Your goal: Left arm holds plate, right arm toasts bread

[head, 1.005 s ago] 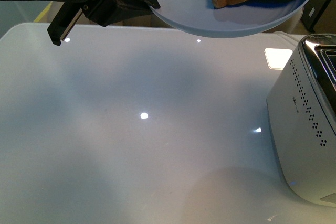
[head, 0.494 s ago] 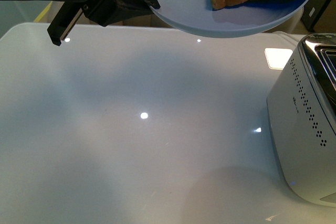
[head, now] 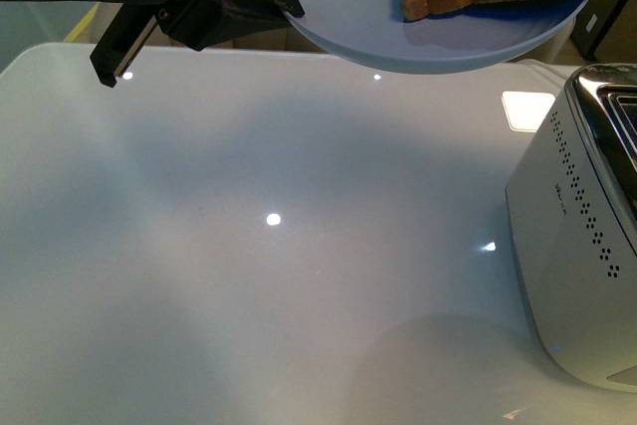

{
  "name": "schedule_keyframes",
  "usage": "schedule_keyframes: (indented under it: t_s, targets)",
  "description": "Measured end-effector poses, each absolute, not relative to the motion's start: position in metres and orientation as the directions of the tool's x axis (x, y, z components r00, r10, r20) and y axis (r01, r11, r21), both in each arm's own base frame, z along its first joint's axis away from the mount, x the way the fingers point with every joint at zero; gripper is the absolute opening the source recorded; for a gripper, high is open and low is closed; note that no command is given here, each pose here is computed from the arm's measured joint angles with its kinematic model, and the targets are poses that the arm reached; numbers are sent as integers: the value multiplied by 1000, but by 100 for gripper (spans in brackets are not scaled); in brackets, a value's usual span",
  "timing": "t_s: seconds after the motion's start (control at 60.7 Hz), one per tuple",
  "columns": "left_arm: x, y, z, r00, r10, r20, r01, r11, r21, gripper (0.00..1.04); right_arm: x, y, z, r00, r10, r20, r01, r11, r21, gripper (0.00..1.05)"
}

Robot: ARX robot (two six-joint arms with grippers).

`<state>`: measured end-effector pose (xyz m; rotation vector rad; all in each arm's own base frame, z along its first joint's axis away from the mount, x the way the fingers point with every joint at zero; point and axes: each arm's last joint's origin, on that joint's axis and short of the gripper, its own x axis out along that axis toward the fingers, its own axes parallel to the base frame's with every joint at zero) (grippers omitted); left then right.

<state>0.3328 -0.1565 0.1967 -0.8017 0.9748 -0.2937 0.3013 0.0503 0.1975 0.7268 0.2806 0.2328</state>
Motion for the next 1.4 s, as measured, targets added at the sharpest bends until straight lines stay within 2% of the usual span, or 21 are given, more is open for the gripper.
schedule_keyframes:
  t_s: [0.115,0.165,0.296,0.412,0.626,0.774,1.054,1.4]
  targets:
    - [333,-157,197,550,-558,-622,-121,683,-720,3,296,49,211,944,306,-126,-144,722,676,6]
    - [333,-157,197,550,-558,-622,-121,683,-720,3,291,49,220,947,307,-94,-167,720,673,4]
    - [333,-156,197,550,-558,-622,-123,682,-721,3,273,42,245,956,292,-21,-208,728,653,3]
    - [333,-157,197,550,-558,-622,-123,682,-721,3,258,37,259,967,256,-15,-192,760,621,3]
    - [333,-156,197,550,-558,-622,-123,682,-721,3,228,24,274,995,74,-67,-39,906,422,3]
    - [333,-156,197,550,-558,-622,-124,682,-721,3,209,20,260,992,-45,-120,71,972,222,3]
    - [333,-156,197,550,-558,-621,-123,682,-721,3,209,16,222,968,-137,-211,122,989,-80,3]
    - [333,-156,197,550,-558,-621,-123,682,-721,3,229,15,190,950,-139,-280,86,978,-191,3]
